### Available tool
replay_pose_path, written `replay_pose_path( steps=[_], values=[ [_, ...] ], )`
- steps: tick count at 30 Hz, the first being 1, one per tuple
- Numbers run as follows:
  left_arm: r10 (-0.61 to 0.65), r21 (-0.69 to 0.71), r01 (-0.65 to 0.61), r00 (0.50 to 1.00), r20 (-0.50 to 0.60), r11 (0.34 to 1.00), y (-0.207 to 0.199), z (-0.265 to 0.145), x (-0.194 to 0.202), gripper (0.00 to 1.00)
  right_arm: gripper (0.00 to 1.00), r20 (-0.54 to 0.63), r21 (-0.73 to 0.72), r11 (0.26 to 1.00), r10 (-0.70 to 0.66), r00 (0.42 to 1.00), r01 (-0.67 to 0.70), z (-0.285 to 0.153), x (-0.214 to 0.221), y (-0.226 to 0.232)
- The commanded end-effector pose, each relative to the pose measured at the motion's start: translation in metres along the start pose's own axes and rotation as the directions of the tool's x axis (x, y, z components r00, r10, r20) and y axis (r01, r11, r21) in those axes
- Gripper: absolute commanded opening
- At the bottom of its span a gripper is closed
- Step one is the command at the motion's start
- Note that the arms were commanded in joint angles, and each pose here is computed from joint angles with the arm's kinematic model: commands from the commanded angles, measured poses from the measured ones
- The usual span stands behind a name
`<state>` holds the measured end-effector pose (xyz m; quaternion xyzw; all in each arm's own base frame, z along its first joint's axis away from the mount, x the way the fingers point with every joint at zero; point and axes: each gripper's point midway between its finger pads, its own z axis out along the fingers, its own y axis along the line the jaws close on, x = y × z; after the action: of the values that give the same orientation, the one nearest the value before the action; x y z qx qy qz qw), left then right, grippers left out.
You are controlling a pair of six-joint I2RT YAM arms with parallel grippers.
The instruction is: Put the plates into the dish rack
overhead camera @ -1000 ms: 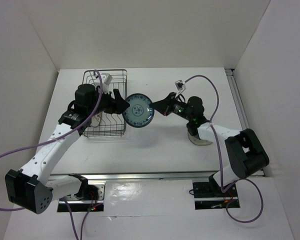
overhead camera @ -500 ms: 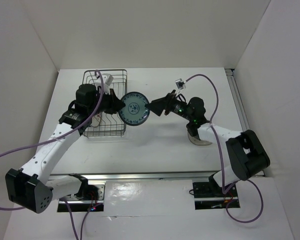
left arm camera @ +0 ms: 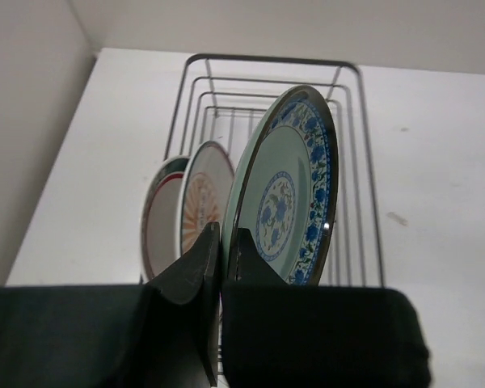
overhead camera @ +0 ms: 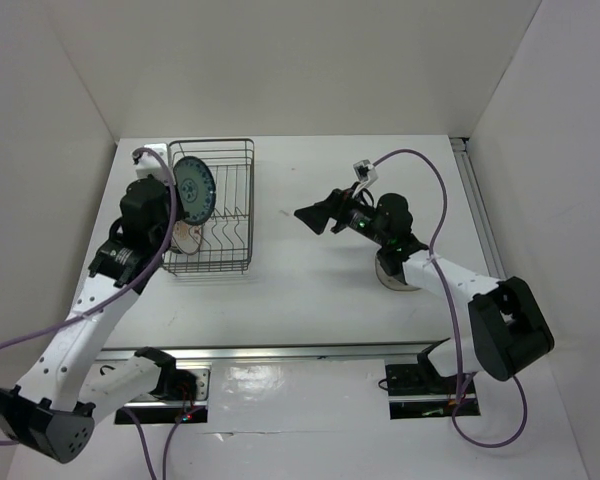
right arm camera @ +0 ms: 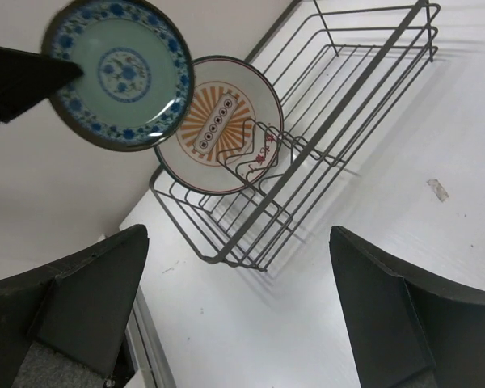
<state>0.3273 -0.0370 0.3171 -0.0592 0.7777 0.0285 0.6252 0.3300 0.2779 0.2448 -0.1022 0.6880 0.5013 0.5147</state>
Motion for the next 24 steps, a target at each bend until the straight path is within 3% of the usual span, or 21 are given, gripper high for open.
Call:
replay_pose_path(
  steps=[1,9,24],
  values=[
    [0.063,-0.174,-0.063,0.998,-0.008,0.983,0.026,0.015,0.002,0.00,1.00,0.038,-0.005,0.998,-0.054,0.998,0.055,-0.008,-0.017,0.012],
    [0.105,-0.256,-0.131,0.988,-0.113,0.958,0.027,0.047,0.028,0.00,1.00,0.011,-0.007,0.999,-0.037,0.999,0.037,-0.026,-0.014,-0.001],
    [0.113,-0.211,-0.165,0.964,-0.240,0.963,0.010,0.072,0.067,0.00,1.00,0.083,-0.004,1.000,-0.016,0.996,0.016,-0.060,-0.029,-0.020]
  ],
)
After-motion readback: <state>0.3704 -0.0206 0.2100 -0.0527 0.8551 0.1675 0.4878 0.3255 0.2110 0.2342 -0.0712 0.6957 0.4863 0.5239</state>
